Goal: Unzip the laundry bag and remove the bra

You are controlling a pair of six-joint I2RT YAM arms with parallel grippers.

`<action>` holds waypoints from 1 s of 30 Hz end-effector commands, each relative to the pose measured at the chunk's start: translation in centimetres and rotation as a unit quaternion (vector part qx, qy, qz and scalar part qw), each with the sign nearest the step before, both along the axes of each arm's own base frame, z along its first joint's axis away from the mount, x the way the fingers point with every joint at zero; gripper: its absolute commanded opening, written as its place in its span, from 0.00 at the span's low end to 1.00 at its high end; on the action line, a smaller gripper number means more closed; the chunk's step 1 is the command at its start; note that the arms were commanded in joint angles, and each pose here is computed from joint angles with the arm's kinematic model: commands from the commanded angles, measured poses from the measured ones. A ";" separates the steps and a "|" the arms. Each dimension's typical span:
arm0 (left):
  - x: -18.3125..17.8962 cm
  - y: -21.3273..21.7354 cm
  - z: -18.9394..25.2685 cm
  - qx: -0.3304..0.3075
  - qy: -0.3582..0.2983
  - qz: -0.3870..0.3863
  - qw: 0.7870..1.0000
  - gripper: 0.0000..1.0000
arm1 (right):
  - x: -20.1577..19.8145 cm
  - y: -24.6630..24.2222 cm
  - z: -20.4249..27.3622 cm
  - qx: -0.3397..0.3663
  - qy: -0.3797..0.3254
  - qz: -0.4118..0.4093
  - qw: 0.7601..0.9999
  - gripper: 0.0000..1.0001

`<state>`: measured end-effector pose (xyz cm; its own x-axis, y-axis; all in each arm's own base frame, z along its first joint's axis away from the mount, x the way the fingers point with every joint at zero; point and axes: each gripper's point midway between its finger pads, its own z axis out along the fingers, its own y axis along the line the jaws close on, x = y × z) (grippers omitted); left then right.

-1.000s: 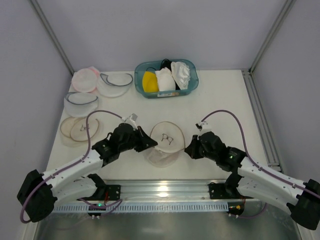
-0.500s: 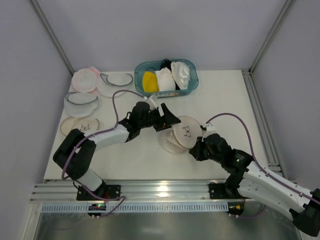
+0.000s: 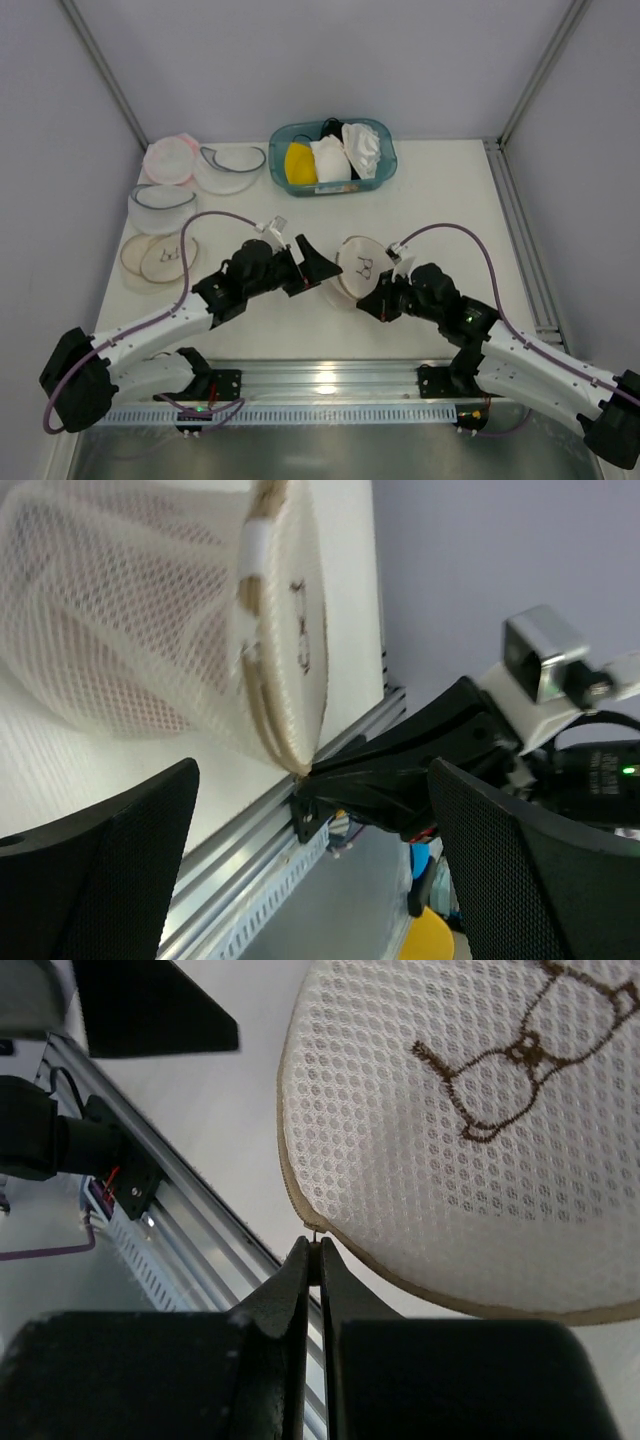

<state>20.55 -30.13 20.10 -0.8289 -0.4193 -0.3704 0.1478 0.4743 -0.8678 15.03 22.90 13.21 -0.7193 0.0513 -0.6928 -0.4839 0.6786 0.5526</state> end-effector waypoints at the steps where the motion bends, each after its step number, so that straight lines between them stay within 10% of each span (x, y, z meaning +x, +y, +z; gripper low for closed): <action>1: -1.7 -1.1 -3.3 0.005 0.065 -0.015 0.998 0.97 | -0.5 2.9 2.6 0.065 -0.029 0.067 0.995 0.04; 10: -0.4 -3.5 -3.8 -0.002 0.061 -0.021 0.998 0.90 | -0.6 3.5 1.9 0.061 -0.016 0.081 0.995 0.04; 17: 0.5 -4.5 -4.6 -0.008 0.062 -0.019 0.998 0.26 | -0.6 3.1 1.6 0.052 -0.015 0.078 0.995 0.04; 22: 1.1 -3.2 -5.2 0.022 0.056 0.012 0.998 0.00 | -1.0 2.6 0.4 0.019 0.008 0.080 0.997 0.04; 30: 2.1 -0.8 -5.7 0.053 0.053 0.047 0.996 0.00 | -2.6 1.2 -2.9 -0.054 0.072 0.100 0.991 0.04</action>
<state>20.71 -32.05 12.59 -0.8746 -0.4057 -0.2653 -0.0132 0.5670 -0.8236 13.43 24.84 10.97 -0.7790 -0.1058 -0.6180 -0.5371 0.6212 0.5707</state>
